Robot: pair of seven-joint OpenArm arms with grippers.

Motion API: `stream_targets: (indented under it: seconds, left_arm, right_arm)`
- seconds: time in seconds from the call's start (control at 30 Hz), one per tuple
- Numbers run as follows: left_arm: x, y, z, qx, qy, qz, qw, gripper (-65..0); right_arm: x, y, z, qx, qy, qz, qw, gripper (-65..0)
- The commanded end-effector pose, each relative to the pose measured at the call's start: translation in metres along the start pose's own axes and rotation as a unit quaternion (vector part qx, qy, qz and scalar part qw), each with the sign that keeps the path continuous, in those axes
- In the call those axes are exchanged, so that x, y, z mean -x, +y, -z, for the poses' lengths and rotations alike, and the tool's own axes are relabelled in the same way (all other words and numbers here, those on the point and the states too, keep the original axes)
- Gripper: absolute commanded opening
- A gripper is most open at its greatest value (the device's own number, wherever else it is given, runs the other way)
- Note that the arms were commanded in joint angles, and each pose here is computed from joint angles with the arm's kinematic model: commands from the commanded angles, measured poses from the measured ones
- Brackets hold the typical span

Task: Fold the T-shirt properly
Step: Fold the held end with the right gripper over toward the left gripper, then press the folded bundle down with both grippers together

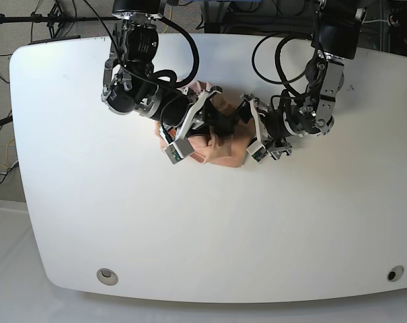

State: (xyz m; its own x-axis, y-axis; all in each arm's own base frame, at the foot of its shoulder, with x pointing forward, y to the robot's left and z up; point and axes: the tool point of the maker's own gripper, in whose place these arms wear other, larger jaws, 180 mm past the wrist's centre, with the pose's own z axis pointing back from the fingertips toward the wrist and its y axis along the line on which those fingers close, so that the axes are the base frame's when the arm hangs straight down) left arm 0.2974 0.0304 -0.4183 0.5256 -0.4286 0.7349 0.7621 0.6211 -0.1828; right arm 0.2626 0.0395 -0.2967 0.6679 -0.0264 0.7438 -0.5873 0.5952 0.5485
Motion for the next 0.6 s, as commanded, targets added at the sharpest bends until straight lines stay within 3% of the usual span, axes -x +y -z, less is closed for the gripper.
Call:
stream_targets:
  seconds: [0.0,0.43,0.57]
  left_arm:
    - [0.003,0.001,0.0,-0.003,0.013,0.009,1.0,-19.8]
    - [-0.004,0.0,0.001,-0.003,0.003,0.013,1.0,-19.8]
    - [-0.006,0.0,-0.001,-0.003,-0.001,0.013,1.0,-19.5]
  right_arm:
    - [-0.016,0.011,0.003,-0.022,-0.028,-0.009,0.9993,-65.0]
    - [-0.004,0.044,0.027,-0.079,0.001,-0.017,0.9967,-65.0]
    - [0.001,0.045,0.031,-0.082,0.011,-0.014,0.9965,-60.5]
